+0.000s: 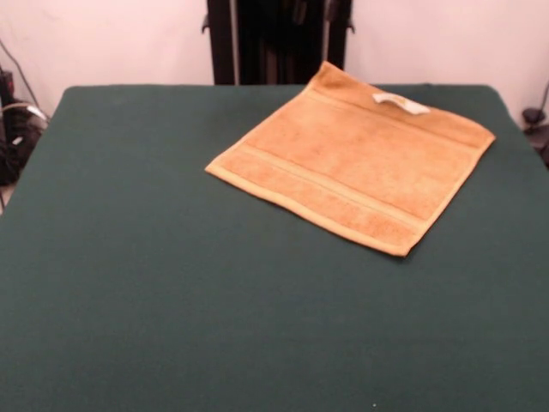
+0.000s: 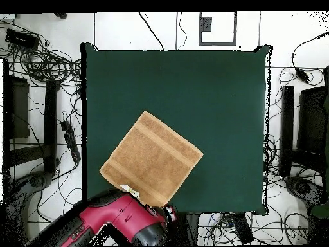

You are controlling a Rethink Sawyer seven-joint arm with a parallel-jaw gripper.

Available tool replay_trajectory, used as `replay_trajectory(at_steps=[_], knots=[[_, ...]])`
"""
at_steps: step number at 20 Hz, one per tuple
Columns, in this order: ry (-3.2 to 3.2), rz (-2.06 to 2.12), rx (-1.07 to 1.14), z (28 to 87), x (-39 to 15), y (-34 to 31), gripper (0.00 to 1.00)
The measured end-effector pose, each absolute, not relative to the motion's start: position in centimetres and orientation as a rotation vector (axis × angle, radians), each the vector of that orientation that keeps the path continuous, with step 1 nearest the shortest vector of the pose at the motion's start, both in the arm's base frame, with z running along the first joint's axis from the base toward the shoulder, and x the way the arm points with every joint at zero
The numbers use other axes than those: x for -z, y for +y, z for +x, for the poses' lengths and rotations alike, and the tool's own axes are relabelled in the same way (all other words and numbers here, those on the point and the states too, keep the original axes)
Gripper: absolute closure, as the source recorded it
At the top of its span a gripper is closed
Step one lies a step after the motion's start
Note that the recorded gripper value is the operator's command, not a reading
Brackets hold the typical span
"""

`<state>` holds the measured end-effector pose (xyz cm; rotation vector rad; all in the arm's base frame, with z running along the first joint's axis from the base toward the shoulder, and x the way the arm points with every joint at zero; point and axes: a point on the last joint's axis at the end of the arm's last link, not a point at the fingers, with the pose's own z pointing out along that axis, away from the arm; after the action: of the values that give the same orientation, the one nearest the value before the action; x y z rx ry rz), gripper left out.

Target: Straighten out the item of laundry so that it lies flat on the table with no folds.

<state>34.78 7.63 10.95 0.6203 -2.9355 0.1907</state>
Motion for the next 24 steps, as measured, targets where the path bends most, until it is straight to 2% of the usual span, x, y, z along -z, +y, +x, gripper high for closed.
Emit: replay_trajectory(at_steps=[10, 24], knots=[[-3.114, 0.427, -0.088, 38.6, -15.4, 3.9, 0.0], [-3.325, 0.273, -0.053, 46.0, -16.6, -0.1, 0.0]])
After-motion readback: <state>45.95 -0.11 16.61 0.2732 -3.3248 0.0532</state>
